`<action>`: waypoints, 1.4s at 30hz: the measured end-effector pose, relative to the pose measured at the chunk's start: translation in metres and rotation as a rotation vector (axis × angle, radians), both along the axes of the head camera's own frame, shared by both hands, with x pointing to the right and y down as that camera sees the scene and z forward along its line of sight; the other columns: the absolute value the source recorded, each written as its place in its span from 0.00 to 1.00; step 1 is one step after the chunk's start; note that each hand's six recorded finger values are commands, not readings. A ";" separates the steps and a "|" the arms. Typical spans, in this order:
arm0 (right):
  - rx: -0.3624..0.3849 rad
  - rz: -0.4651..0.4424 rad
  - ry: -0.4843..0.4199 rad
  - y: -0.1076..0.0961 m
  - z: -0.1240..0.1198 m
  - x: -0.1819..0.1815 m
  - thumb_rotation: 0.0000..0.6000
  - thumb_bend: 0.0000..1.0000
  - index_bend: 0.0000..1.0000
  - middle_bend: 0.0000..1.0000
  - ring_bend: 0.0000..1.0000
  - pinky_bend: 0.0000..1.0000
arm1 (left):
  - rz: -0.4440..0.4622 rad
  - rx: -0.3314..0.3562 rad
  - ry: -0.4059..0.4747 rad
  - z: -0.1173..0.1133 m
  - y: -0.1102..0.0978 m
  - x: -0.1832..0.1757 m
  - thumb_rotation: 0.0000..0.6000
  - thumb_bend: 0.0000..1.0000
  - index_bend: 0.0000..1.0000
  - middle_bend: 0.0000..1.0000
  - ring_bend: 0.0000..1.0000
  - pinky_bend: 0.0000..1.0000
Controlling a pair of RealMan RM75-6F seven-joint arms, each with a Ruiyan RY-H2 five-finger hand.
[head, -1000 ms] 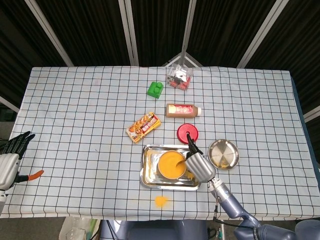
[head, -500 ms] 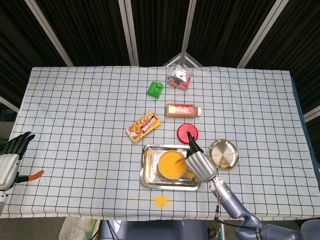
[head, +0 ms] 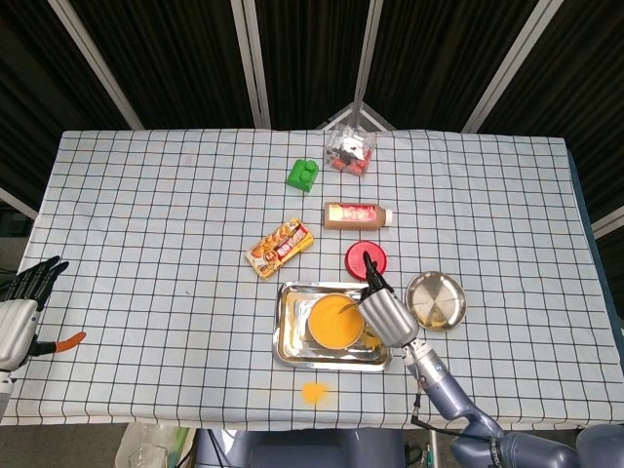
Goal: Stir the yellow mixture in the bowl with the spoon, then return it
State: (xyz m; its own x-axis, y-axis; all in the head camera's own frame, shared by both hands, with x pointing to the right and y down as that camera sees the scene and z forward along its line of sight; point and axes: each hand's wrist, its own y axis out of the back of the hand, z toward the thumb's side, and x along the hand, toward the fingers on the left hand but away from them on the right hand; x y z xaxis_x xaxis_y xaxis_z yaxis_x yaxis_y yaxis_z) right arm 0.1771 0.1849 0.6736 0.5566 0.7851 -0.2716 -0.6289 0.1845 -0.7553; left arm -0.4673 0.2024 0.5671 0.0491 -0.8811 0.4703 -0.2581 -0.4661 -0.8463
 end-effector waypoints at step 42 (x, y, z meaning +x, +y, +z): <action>-0.024 0.006 -0.079 0.015 -0.016 -0.003 1.00 0.81 0.86 0.66 0.28 0.00 | 0.001 -0.001 -0.006 0.001 0.001 0.001 1.00 0.00 0.00 0.00 0.00 0.00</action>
State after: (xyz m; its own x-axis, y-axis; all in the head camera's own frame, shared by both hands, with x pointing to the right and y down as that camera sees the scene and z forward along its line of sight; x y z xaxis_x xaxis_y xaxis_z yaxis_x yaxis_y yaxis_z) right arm 0.1744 0.1998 0.6577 0.5722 0.7822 -0.2464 -0.5685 0.1619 -0.8066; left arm -0.4663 0.2030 0.5680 0.0475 -0.8807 0.4713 -0.2521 -0.4671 -0.8475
